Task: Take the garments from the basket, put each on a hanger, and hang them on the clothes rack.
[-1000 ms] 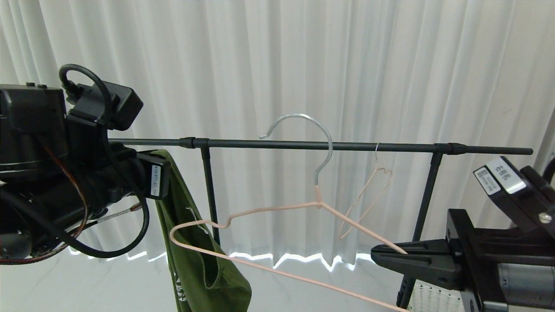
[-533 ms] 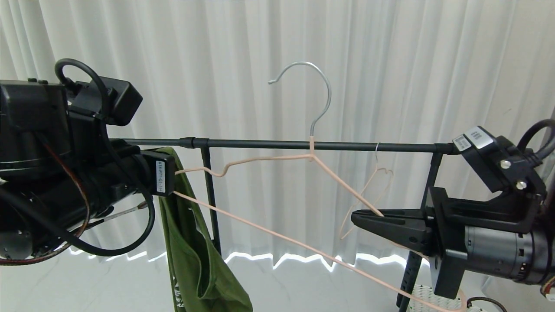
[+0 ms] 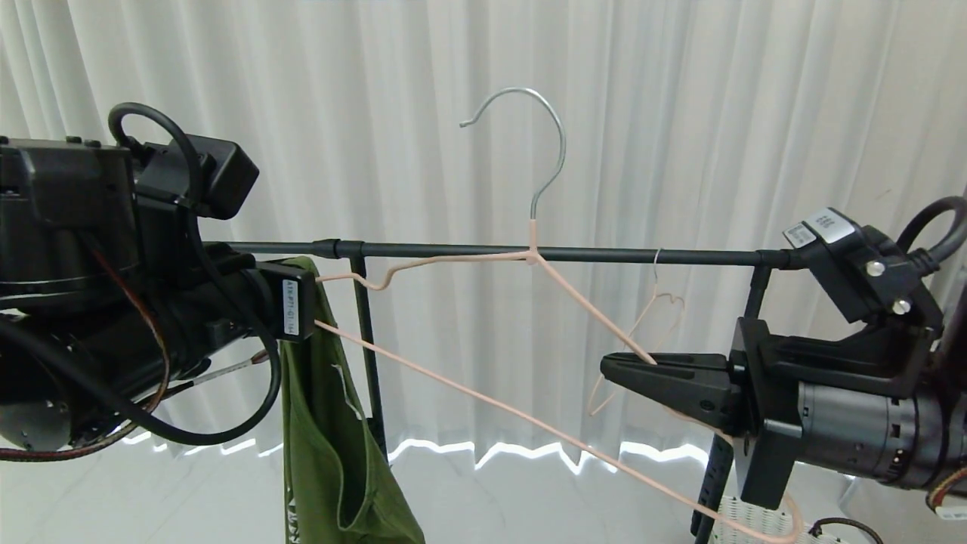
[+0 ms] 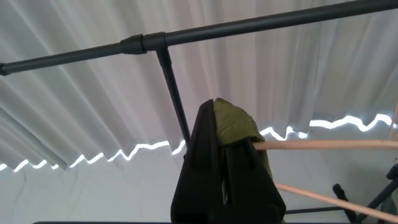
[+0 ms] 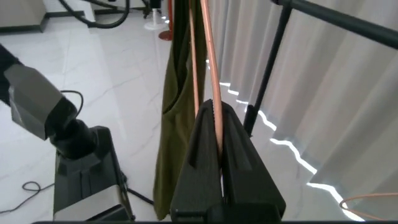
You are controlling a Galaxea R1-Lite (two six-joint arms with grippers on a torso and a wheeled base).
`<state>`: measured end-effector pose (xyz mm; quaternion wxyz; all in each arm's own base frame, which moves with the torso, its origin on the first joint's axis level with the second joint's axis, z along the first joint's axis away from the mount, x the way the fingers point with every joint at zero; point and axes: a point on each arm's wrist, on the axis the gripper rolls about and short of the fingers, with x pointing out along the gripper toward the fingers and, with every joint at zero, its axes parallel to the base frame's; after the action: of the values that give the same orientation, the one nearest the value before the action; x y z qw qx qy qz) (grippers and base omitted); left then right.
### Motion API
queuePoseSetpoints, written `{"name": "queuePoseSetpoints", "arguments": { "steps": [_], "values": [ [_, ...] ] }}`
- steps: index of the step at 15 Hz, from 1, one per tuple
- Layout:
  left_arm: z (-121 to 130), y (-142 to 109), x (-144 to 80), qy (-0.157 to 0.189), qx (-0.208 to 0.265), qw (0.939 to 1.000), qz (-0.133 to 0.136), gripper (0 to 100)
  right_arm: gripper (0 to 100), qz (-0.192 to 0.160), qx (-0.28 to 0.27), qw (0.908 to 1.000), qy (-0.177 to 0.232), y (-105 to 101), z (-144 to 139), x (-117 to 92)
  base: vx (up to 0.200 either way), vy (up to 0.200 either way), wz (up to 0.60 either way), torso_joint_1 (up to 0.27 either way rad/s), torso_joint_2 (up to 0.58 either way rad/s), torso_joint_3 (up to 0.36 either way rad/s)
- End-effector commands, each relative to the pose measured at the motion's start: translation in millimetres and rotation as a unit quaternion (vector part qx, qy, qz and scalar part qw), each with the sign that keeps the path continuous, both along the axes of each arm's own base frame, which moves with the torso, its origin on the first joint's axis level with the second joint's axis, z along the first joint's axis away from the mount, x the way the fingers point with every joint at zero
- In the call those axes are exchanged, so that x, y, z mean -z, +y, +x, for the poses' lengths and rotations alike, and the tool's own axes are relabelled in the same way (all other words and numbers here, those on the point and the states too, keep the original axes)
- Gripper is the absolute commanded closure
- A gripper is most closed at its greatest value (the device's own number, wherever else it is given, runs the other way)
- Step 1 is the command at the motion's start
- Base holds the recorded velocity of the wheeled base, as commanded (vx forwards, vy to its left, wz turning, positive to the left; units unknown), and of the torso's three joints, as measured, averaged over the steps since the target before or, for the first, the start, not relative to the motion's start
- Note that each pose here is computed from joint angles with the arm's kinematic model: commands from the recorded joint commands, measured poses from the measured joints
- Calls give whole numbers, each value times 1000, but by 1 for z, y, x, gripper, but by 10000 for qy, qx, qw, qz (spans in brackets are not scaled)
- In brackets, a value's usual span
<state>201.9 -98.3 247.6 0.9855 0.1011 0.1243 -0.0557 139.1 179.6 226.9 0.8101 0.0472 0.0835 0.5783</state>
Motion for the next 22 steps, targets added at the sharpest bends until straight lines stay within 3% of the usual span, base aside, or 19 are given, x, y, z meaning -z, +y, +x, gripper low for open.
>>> {"name": "queuePoseSetpoints", "arguments": {
  "steps": [1, 5, 10, 14, 22],
  "values": [
    [6, -3, 3, 77, -41, 10000, -13, 100, 100, 4, -285, 9996, 76, 7, -11, 1, 0, 0, 0, 0, 0, 0],
    [19, -8, 5, 118, -352, 9993, -102, 100, 100, -87, -595, 9976, 352, 19, -21, 10, 0, 0, 0, 0, 0, 0],
    [19, -8, 5, 110, -369, 9992, -111, 100, 100, -58, 151, 9961, 866, 20, 1, 19, 0, 0, 0, 0, 0, 0],
    [18, -7, 5, 110, -480, 9985, -226, 100, 100, 284, 473, 9950, 837, 25, 16, 21, 0, 0, 0, 0, 0, 0],
    [6, -23, 3, 62, -281, 9987, -410, 100, 100, 381, 416, 9949, 838, 42, 25, 15, 0, 0, 0, 0, 0, 0]
  ]
}}
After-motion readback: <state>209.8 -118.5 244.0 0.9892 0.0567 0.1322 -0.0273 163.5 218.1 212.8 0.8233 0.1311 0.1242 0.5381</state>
